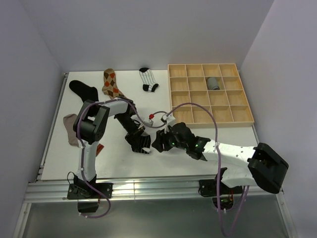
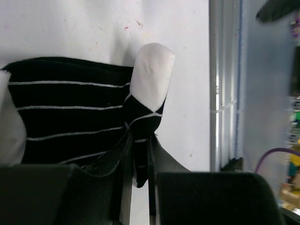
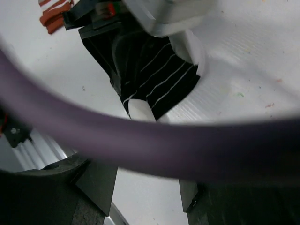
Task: Roll the socks
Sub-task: Roll the sock at the center of the board.
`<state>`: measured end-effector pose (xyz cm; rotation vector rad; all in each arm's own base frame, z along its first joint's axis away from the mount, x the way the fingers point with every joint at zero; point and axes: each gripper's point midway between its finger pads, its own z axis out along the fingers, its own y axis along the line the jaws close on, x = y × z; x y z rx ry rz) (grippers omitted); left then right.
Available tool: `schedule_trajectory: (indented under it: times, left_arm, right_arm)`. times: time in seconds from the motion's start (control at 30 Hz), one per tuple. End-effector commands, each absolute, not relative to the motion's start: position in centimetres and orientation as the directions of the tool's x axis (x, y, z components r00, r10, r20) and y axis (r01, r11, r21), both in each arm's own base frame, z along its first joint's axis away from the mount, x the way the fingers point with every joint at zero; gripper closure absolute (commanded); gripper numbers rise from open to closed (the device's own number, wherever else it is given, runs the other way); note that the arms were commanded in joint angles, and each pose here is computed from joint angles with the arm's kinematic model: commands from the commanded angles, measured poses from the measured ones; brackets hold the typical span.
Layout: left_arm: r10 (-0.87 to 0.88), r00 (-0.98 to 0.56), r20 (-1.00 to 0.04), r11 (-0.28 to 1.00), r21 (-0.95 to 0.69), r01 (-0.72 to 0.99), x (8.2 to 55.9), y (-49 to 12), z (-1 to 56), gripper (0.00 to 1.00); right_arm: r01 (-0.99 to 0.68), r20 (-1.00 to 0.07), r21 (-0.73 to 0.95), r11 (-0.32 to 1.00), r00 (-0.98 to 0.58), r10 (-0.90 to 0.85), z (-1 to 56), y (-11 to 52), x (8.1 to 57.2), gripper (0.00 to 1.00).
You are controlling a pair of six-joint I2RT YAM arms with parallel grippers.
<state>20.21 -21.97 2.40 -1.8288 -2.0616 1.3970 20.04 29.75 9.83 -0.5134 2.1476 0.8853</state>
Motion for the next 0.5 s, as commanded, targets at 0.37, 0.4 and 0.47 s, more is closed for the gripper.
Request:
schedule_trajectory:
  times: [0.37,0.4,0.47]
  left_arm:
    - [0.848,-0.368,-0.382,-0.055,-0.754,0.655,19.0,-21.4,1.6,1.00]
    - [0.849,-0.366,-0.380,-0.054,-0.753,0.656,19.0,-21.3,1.6,1.00]
    - [0.850,-0.363,-0.383,-0.056,-0.750,0.659,19.0,-21.3,1.6,1.00]
  right_arm:
    - [-0.777,-0.850,0.125,0.617,-0.405,-0.337,8.6,37.1,19.6,0.43]
    - [-0.780,-0.839,0.113,0.616,-0.407,-0.362,7.6,37.2,19.5,0.43]
    - [-0.778,-0.832,0.100,0.621,-0.407,-0.376,7.1,37.5,19.5,0.43]
